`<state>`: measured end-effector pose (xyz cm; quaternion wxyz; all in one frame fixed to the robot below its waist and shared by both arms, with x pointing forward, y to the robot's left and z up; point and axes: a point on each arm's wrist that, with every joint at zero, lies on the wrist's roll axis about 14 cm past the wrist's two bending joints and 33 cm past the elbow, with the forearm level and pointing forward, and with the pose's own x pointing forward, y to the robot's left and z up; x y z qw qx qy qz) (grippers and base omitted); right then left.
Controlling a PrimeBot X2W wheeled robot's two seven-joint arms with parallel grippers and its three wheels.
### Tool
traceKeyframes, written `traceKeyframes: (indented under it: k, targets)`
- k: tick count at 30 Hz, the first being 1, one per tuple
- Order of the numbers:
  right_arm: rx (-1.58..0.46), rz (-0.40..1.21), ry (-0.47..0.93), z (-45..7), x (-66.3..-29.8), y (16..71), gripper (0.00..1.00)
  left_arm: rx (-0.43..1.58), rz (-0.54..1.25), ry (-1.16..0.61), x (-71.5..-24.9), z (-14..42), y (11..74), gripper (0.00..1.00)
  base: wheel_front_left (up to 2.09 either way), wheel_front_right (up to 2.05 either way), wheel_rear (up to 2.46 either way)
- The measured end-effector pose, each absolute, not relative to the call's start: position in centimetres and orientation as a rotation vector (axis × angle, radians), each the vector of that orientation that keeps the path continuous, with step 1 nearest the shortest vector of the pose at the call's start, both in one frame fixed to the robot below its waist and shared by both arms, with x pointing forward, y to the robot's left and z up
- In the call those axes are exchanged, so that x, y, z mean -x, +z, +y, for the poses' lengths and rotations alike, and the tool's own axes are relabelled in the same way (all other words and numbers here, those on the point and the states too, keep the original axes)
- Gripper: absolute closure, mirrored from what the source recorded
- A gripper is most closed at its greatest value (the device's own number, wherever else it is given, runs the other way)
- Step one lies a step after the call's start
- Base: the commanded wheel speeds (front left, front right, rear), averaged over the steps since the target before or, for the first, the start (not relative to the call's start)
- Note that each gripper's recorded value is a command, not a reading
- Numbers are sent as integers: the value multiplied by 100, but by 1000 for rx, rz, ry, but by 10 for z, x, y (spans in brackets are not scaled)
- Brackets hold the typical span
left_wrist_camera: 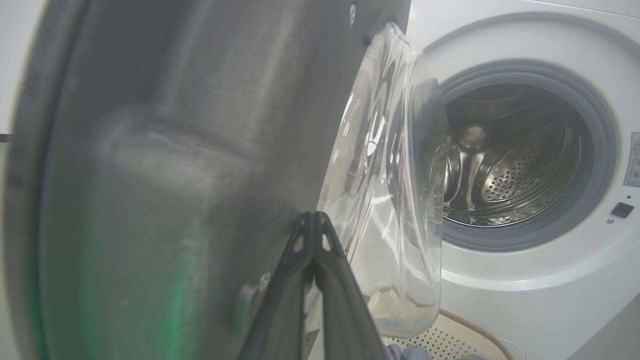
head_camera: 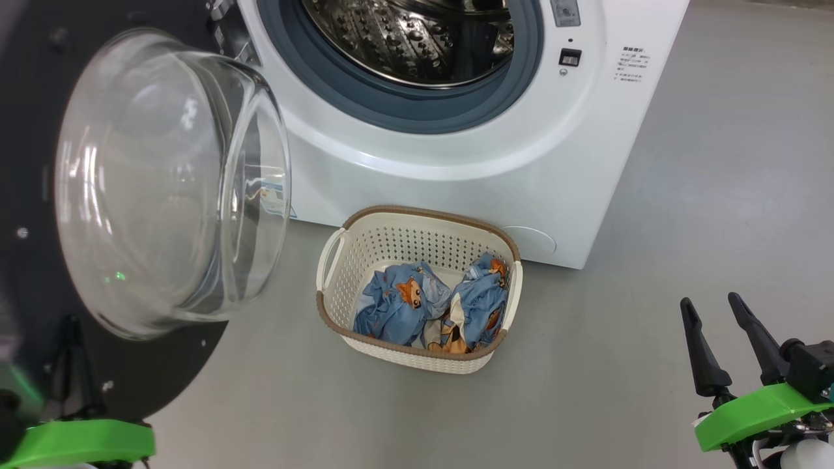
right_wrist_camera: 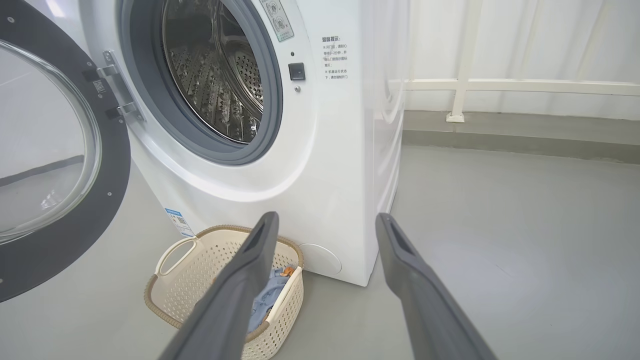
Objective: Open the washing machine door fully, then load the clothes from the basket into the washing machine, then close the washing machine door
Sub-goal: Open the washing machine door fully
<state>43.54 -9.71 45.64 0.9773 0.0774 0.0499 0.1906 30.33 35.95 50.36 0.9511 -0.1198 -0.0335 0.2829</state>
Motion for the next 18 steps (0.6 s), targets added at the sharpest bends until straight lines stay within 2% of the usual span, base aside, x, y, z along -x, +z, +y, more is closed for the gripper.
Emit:
traceKeyframes:
  k: [18]
  targets:
    - [-156, 116, 394, -94, -449, 447, 0, 163, -81, 759, -302, 441, 519, 100, 0, 0, 0]
